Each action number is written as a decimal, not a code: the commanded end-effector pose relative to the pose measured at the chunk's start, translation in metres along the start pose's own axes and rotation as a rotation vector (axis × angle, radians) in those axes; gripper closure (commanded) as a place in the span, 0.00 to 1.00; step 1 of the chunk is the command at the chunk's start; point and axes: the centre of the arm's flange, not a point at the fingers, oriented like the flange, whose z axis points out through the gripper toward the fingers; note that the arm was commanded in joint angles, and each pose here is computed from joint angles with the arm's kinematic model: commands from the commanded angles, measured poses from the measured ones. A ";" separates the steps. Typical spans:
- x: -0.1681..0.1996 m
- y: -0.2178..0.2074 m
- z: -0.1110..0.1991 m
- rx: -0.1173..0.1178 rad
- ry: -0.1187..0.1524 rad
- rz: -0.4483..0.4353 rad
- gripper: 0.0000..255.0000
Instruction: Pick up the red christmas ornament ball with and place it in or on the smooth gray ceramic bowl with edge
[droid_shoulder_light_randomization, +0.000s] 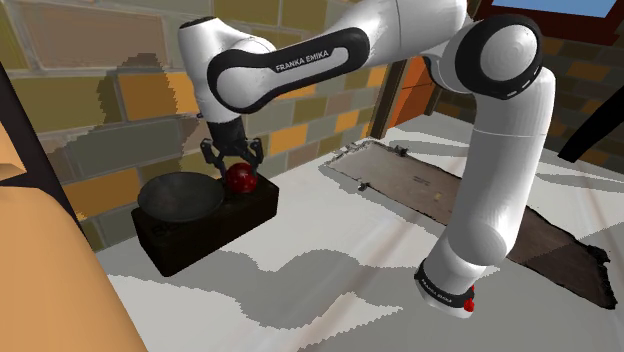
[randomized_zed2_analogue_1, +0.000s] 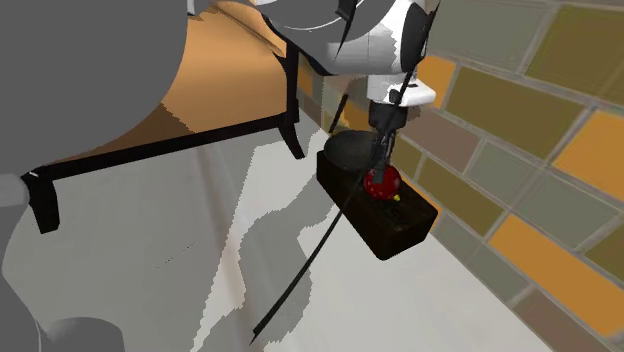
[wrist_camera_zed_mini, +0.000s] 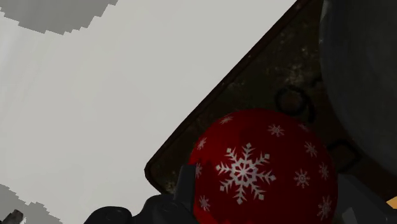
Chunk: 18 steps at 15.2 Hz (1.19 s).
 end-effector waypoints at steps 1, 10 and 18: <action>0.000 0.001 -0.010 0.000 0.000 0.000 1.00; 0.006 0.010 -0.056 0.000 0.000 0.000 1.00; 0.001 0.009 -0.093 0.000 0.000 0.000 1.00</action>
